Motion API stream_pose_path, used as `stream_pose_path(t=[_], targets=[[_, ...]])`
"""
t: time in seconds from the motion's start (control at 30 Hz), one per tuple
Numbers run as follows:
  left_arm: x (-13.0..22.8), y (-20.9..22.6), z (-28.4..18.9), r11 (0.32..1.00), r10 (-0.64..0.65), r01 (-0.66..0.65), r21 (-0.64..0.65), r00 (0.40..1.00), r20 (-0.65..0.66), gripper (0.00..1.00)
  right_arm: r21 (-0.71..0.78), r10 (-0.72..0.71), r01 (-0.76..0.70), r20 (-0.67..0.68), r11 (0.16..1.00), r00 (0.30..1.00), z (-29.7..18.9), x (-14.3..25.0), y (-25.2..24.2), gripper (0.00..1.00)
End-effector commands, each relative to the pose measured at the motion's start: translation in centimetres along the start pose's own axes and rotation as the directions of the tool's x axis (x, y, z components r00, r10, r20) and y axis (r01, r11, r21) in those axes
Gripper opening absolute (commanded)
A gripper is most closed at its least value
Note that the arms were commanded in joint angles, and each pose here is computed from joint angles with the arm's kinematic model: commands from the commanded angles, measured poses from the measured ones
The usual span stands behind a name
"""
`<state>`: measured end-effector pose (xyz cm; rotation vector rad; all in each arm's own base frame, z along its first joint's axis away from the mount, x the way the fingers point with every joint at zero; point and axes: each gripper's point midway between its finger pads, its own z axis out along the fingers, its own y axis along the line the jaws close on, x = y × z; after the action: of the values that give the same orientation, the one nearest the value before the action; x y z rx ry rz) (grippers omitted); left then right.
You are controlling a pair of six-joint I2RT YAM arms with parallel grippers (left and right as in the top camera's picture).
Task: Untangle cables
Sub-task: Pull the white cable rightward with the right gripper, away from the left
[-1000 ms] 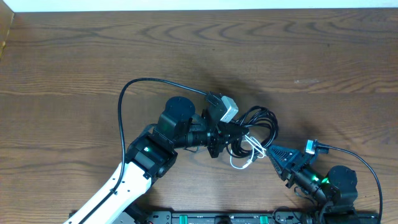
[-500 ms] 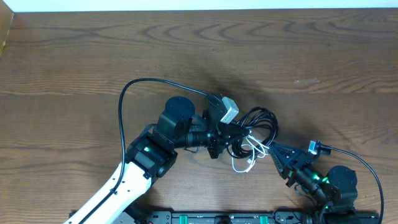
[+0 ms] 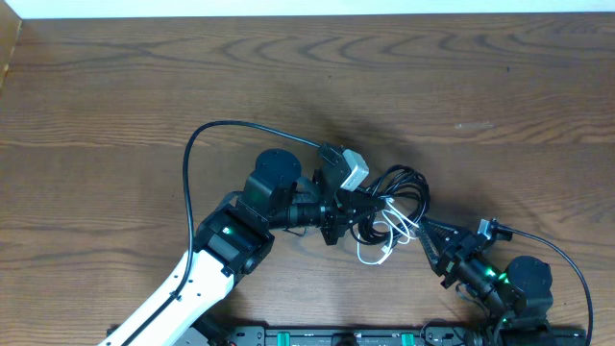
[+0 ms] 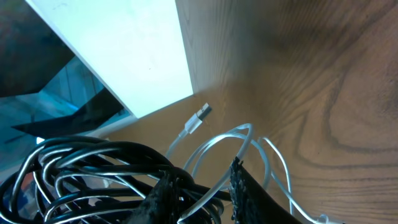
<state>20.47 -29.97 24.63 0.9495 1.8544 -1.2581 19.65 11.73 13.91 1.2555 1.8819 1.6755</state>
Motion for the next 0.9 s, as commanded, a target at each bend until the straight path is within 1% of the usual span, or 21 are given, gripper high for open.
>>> stream_pose_path(t=[0.0, 0.07, 0.2, 0.33, 0.4, 0.47, 0.6, 0.7, 0.8, 0.83, 0.87], targets=[[-0.5, -1.4, 0.1, 0.998, 0.016, -0.016, 0.057, 1.0, 0.009, 0.08, -0.014, 0.013, -0.013, 0.029, 1.0, 0.999, 0.0, -0.4, 0.4, 0.23], [-0.6, -2.0, 0.4, 0.997, 0.031, -0.032, 0.075, 0.999, 0.011, 0.07, -0.017, 0.013, -0.012, 0.051, 1.0, 0.999, -0.1, -0.8, 0.4, 0.2], [-0.9, -2.9, 0.7, 0.993, 0.058, -0.06, 0.097, 0.998, 0.025, 0.07, -0.026, 0.01, -0.008, 0.078, 1.0, 0.997, -0.1, -1.2, 0.6, 0.2], [-0.8, -2.9, 0.7, 0.994, 0.057, -0.059, 0.097, 0.998, 0.024, 0.08, -0.027, 0.005, -0.003, 0.081, 1.0, 0.997, -0.1, -1.3, 0.6, 0.14], [-0.9, -2.9, 0.7, 0.993, 0.057, -0.059, 0.097, 0.998, 0.025, 0.08, -0.029, 0.001, 0.001, 0.085, 1.0, 0.996, -0.1, -1.3, 0.7, 0.07], [-0.9, -2.9, 0.7, 0.993, 0.057, -0.059, 0.097, 0.998, 0.025, 0.08, -0.034, -0.003, 0.006, 0.085, 0.999, 0.996, -0.1, -1.3, 0.8, 0.01], [-0.9, -2.7, 0.7, 0.994, 0.058, -0.06, 0.087, 0.998, 0.028, 0.08, -0.034, -0.082, 0.087, 0.12, 0.996, 0.989, -0.2, -1.9, 1.0, 0.01], [-1.2, -1.9, 0.7, 0.997, 0.06, -0.061, 0.04, 0.997, 0.041, 0.08, -0.001, -0.254, 0.261, 0.223, 0.965, 0.941, -0.5, -3.5, 1.3, 0.01], [-1.7, -1.4, 0.5, 0.998, 0.066, -0.066, 0.012, 0.996, 0.06, 0.07, 0.07, -0.403, 0.403, 0.321, 0.912, 0.857, -1.0, -5.4, 1.4, 0.01], [-2.0, -1.1, 0.3, 0.998, 0.066, -0.067, 0.001, 0.995, 0.068, 0.07, 0.097, -0.43, 0.424, 0.348, 0.9, 0.833, -1.2, -6.0, 1.3, 0.01], [-2.3, -0.6, -0.1, 0.998, 0.065, -0.064, -0.016, 0.995, 0.08, 0.07, 0.153, -0.467, 0.445, 0.402, 0.882, 0.788, -1.7, -7.2, 1.0, 0.01]])
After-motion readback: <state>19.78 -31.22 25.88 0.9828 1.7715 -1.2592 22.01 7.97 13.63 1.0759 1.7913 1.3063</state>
